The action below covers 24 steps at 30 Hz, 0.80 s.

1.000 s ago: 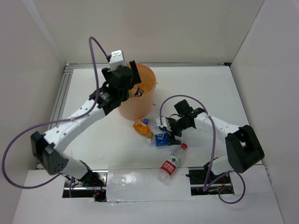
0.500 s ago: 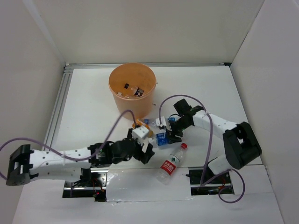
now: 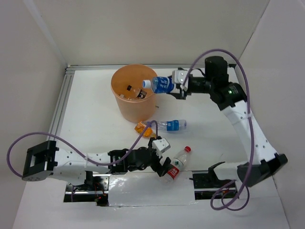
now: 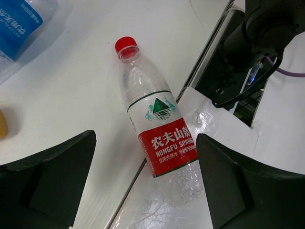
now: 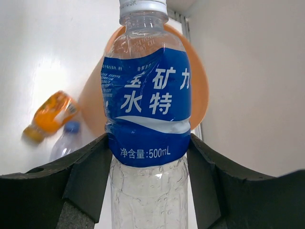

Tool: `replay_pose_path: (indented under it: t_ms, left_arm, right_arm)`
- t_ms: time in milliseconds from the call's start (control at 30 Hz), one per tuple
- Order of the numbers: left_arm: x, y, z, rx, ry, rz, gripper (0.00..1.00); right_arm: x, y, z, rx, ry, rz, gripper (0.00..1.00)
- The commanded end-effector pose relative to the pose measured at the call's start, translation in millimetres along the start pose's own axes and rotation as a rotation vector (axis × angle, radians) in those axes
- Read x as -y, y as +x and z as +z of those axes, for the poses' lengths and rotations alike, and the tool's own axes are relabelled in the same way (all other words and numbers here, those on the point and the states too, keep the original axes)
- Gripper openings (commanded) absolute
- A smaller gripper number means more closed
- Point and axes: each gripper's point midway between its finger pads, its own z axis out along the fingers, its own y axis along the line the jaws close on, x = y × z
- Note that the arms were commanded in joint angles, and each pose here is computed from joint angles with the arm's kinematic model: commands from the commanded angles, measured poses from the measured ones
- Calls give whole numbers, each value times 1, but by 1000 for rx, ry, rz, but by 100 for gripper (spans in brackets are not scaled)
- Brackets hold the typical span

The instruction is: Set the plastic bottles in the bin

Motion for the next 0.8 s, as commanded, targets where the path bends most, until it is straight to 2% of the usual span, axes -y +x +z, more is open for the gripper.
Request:
replay_pose_path:
  t_ms: [0,67,100,133,200,233,267,300,333,367,400,433,500,533,567,633,667,733,767]
  left_arm:
    - [20,-22,13,69,55,13,99]
    - [15,-20,22,59,14,7,99]
    - [10,-12,24,34,-12,16,99]
    - [12,-14,26,38,-18,18,99]
    - [5,-6,31,9,-58,31,99]
    - [9,-5,32,2,-52,36,99]
    - [7,-8,34,9,-71,36,99]
    - [5,-5,33,0,-86,29,99]
    - [3,3,38,-27,-97,38,99]
    - [0,5,40,-46,-117,47,99]
    - [-2,7,43,-56,-140,37,99]
    - [-2,10,46,-69,-146,33,99]
    - [-4,26,52,-115,-165,56,99]
    - [-3,27,56,-124,-170,50,99]
    - [0,24,61,-129,-172,52,99]
    - [-1,49,69,-218,-169,76,99]
    - [0,54,72,-239,-166,80,99]
    - [-1,70,81,-291,-174,94,99]
    - [-2,75,82,-312,-182,102,96]
  right_arm:
    - [56,-33,34,123,82,6,8]
    - [75,-26,68,154,74,92,10]
    - [92,-45,71,200,91,70,12]
    - [90,-38,101,211,54,99,14]
    - [101,-56,116,245,51,95,23]
    - [90,-39,145,217,0,138,27]
    - [88,-39,152,217,-17,176,35]
    - [89,-36,158,213,-24,206,49]
    - [91,-38,160,222,-30,219,65]
    - [85,-29,165,201,-50,254,91]
    - [83,-29,165,200,-53,286,96]
    - [84,-11,161,175,-42,327,100]
    - [92,-13,141,182,-1,357,100]
    - [86,4,137,152,-3,399,100]
    - [97,9,115,144,46,407,100]
    - [101,29,94,105,93,454,100]
    - [103,57,80,52,135,495,100]
    - [102,75,55,5,176,547,100]
    - [101,98,37,-38,219,609,100]
